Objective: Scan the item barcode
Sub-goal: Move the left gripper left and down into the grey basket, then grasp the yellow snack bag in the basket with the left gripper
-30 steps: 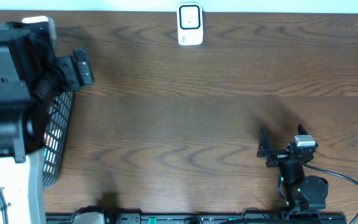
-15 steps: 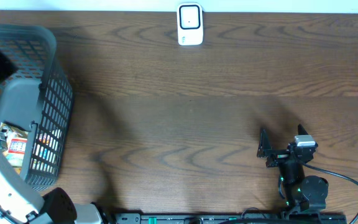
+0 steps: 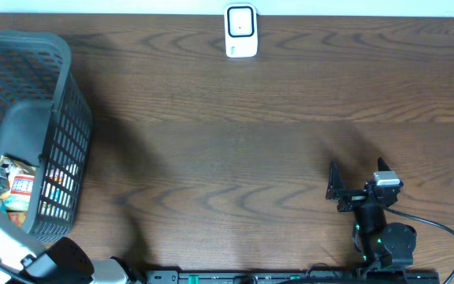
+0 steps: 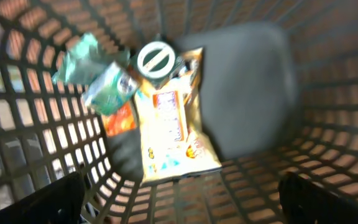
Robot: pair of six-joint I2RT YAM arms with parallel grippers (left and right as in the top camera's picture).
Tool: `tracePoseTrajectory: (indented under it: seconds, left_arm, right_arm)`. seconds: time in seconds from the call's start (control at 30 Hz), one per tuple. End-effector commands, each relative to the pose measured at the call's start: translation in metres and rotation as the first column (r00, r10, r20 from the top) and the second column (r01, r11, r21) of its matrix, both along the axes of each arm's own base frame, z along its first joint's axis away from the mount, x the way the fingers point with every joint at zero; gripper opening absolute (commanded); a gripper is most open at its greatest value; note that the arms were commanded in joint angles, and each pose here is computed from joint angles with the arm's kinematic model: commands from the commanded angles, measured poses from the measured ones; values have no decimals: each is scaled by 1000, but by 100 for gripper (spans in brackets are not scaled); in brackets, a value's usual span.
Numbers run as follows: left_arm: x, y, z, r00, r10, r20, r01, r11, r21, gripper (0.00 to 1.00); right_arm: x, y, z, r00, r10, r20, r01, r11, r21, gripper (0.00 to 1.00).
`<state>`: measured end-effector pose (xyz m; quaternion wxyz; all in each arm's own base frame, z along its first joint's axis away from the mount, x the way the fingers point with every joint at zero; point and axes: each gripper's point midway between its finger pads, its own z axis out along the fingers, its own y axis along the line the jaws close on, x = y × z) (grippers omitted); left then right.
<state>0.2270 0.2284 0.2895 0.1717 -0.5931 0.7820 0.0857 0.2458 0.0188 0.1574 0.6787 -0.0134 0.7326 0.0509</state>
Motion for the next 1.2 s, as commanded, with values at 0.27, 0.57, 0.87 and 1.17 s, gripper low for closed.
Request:
tracePoseTrajectory:
  seconds: [0.27, 0.57, 0.87, 1.17]
  left_arm:
    - [-2, 4, -89, 992, 66, -112, -76, 994, -84, 98]
    - [-3, 3, -124, 988, 66, -136, -80, 991, -103, 98]
    - [-11, -3, -153, 974, 166, -151, -186, 974, -130, 98]
    - [-16, -5, -182, 971, 166, -171, -189, 973, -130, 98]
  right_arm:
    - [0, -1, -1, 1000, -7, -2, 7, 1000, 13, 99]
    - [0, -1, -1, 1000, -7, -2, 7, 1000, 13, 99]
    - [0, -1, 0, 1000, -7, -2, 7, 1000, 13, 99]
    - [0, -1, -1, 1000, -7, -2, 7, 1000, 13, 99]
